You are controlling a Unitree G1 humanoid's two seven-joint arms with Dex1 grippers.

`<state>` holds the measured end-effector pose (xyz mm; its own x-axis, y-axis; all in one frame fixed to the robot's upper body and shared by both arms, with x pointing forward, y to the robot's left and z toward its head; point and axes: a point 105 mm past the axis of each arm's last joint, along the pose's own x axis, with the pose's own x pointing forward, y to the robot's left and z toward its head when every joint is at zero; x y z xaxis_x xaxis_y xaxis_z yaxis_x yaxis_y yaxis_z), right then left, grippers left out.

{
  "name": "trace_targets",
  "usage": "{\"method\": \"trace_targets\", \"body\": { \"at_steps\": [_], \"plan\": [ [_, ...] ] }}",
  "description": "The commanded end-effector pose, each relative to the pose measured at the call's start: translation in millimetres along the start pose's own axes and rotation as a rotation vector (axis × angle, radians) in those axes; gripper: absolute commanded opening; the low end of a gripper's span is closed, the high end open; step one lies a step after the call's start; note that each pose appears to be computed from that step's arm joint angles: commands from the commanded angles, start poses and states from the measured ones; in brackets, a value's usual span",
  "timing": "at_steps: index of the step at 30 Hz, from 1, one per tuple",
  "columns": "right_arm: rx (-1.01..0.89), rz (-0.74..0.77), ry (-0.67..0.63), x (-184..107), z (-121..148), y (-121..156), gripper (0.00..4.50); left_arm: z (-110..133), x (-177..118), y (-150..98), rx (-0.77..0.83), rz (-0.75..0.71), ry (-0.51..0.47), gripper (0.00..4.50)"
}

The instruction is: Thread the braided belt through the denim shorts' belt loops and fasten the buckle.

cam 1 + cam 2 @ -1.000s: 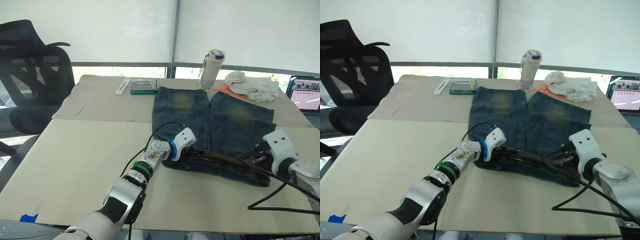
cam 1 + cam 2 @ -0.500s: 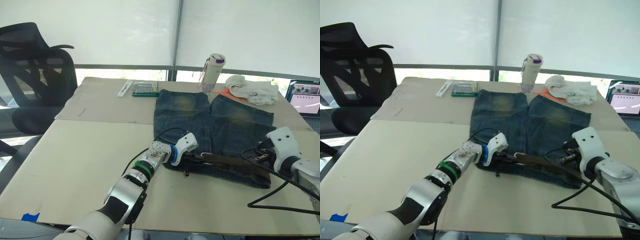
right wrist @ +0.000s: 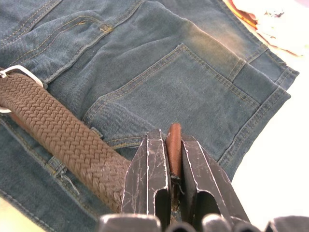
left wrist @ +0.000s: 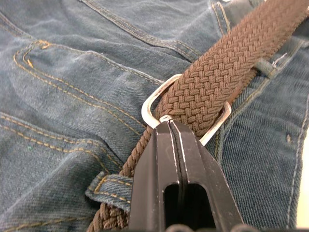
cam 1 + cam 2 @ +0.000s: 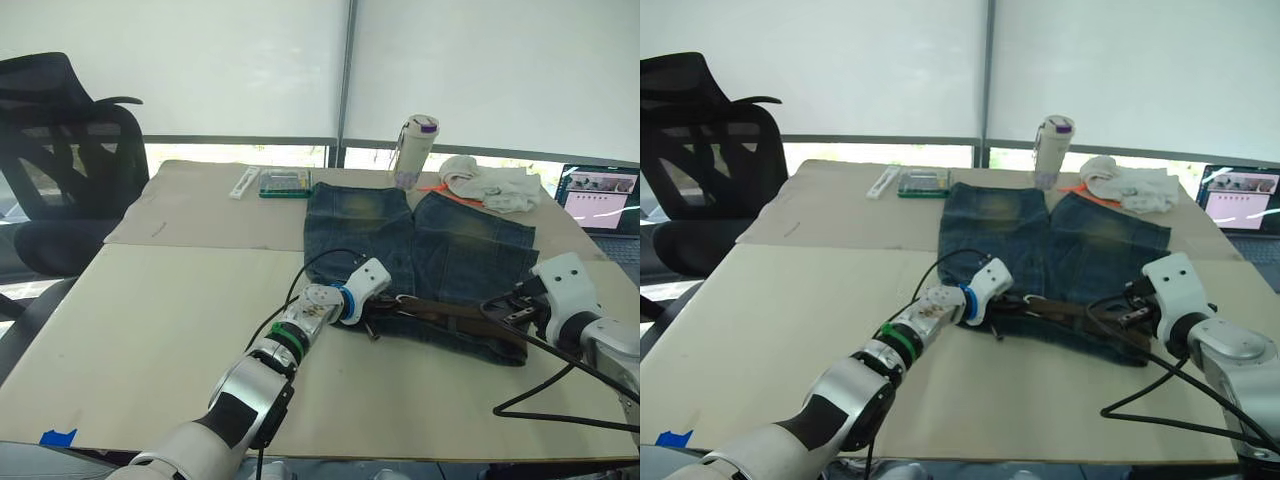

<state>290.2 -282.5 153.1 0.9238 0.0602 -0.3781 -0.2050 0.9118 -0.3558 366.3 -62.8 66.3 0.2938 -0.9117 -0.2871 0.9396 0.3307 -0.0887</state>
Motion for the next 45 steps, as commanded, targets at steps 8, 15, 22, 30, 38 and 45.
{"method": "trace_targets", "body": {
  "at_steps": [8,15,22,30,38,45],
  "plan": [
    [0.002,-0.018,-0.041,-1.7,10.0,-4.6,0.00,24.2,-21.2,-2.4,-0.085,-0.126,-0.204,0.02],
    [0.269,0.053,-0.223,6.9,43.5,12.0,0.00,64.0,-26.8,8.7,0.218,0.000,-0.263,0.02],
    [0.742,0.183,-0.422,16.4,88.6,46.2,0.00,127.5,-43.9,1.1,0.276,0.035,-0.545,0.02],
    [1.093,0.154,-0.518,26.1,111.5,44.9,0.00,136.2,-64.3,-13.0,0.323,0.016,-0.601,2.19],
    [1.235,0.209,-0.532,29.1,131.1,58.6,0.00,123.9,-48.1,-6.7,0.477,0.200,-0.491,4.47],
    [1.259,0.230,-0.527,26.7,137.6,67.6,0.00,128.0,-35.4,-10.8,0.605,0.278,-0.510,3.87]
  ]
}}
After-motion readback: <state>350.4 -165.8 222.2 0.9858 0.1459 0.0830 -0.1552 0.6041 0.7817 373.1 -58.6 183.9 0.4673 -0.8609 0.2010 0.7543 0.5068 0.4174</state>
